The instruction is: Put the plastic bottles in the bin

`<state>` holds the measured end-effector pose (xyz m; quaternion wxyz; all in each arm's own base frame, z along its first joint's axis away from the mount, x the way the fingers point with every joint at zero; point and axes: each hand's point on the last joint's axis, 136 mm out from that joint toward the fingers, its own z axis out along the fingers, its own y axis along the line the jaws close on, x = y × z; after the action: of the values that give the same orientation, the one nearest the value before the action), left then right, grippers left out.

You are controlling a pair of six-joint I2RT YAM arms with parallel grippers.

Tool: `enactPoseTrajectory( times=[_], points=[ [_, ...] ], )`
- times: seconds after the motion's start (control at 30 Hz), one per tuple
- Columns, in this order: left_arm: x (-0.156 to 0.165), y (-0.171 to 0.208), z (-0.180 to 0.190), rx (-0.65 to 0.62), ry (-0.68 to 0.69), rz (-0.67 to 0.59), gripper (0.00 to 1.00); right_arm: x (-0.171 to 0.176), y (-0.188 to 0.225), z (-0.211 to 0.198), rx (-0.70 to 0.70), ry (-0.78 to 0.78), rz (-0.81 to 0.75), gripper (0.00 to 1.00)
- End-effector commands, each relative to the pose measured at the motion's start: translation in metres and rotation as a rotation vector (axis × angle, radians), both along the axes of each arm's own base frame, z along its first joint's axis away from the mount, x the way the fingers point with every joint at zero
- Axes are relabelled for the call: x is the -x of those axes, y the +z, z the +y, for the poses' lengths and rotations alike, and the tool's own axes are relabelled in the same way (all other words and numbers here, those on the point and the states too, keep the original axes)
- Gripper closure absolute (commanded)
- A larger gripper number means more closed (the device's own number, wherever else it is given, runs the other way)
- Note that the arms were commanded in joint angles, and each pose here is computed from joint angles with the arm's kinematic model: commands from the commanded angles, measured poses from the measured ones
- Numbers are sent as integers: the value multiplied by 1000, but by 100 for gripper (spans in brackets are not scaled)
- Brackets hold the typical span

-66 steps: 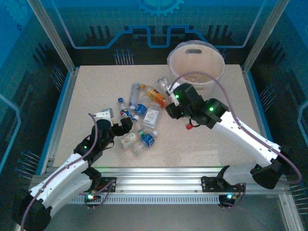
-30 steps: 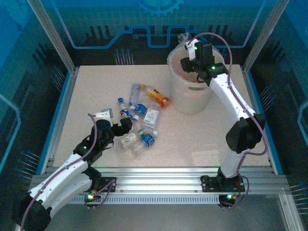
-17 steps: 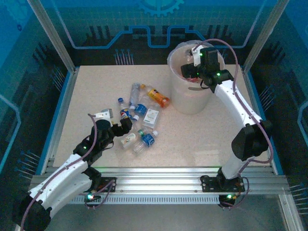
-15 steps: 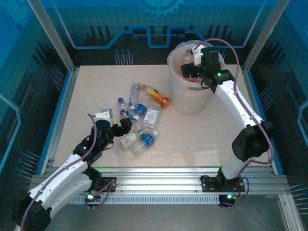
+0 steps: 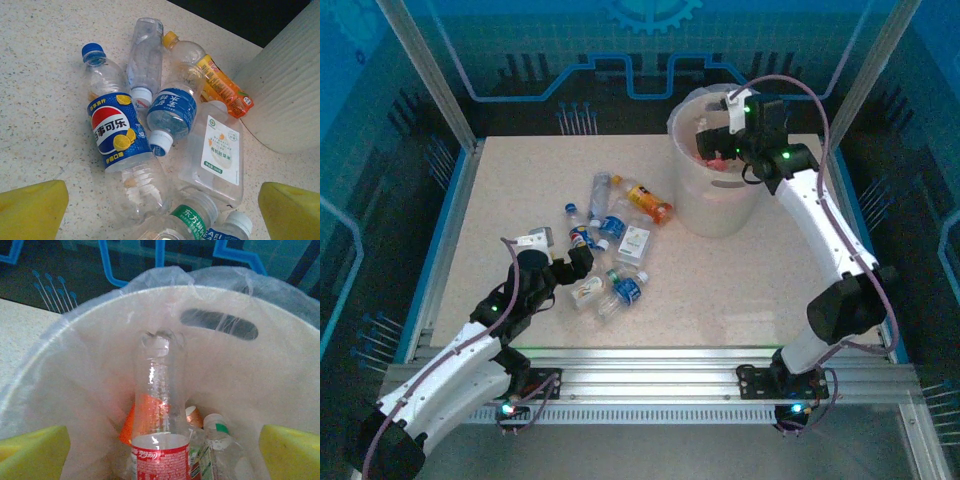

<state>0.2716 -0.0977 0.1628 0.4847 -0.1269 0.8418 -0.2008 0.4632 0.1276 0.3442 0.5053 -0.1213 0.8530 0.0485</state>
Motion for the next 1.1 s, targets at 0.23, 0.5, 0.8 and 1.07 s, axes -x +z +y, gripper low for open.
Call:
enactPoseTrajectory(
  times=[0.23, 0.5, 0.8, 1.07],
  points=[
    [0, 7, 8, -5, 42, 6, 1, 76, 44, 46, -25, 87, -14, 0],
    [15, -7, 10, -39, 16, 119, 1, 145, -3, 69, -77, 4, 131, 0],
    [17, -16, 9, -37, 11, 140, 1, 223, -115, 85, -55, -226, 428, 0],
    [12, -20, 0, -16, -13, 143, 1, 269, -181, 158, -114, -43, 698, 0]
  ],
)
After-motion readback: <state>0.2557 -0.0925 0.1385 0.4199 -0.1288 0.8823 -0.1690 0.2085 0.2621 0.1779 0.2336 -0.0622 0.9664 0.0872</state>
